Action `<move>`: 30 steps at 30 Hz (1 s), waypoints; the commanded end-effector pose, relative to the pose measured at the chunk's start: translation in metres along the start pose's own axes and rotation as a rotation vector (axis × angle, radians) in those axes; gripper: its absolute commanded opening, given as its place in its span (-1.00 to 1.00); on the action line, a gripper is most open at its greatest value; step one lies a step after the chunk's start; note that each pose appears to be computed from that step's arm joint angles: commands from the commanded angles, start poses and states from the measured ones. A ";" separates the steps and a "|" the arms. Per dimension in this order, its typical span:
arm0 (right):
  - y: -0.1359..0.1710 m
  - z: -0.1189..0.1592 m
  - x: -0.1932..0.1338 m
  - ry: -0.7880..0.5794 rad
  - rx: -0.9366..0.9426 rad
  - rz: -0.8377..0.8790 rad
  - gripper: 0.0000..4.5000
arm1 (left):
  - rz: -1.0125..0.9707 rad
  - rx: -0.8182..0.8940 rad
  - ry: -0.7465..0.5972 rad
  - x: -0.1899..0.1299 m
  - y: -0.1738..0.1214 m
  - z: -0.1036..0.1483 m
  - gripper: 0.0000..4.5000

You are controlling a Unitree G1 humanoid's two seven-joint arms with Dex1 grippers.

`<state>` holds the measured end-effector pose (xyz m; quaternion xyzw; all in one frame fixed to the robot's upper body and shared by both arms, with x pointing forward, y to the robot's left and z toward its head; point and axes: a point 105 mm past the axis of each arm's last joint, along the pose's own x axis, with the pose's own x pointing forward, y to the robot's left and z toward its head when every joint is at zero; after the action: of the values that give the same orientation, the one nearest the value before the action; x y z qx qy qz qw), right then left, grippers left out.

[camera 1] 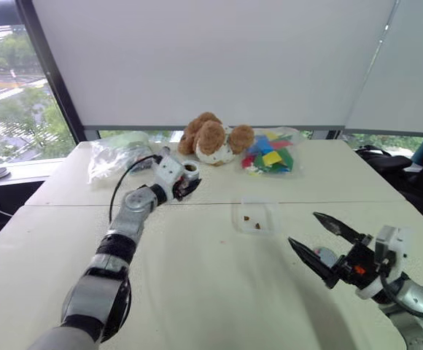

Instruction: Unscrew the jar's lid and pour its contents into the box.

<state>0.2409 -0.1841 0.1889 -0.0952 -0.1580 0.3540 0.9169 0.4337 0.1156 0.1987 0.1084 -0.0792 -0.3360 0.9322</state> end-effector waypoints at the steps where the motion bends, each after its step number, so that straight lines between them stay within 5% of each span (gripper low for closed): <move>1: 0.014 0.003 0.011 -0.037 -0.045 0.146 0.93 | 0.093 -0.172 -0.145 -0.041 0.018 0.019 0.09; 13: 0.036 -0.012 0.020 -0.034 -0.050 0.403 0.93 | 0.473 -0.169 -0.059 -0.156 0.033 -0.033 0.09; 23: 0.028 -0.018 0.014 -0.014 -0.041 0.372 0.93 | 0.620 -0.171 0.047 -0.187 0.029 -0.084 0.09; 29: 0.028 -0.018 0.012 -0.006 -0.038 0.378 0.93 | 0.613 -0.180 0.047 -0.187 0.026 -0.087 0.09; 30: 0.028 -0.018 0.012 -0.005 -0.037 0.379 0.98 | 0.610 -0.184 0.039 -0.186 0.026 -0.085 0.31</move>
<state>0.2404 -0.1540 0.1584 -0.1312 -0.1308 0.5197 0.8340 0.3295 0.2628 0.1162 0.0068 -0.0739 -0.0543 0.9958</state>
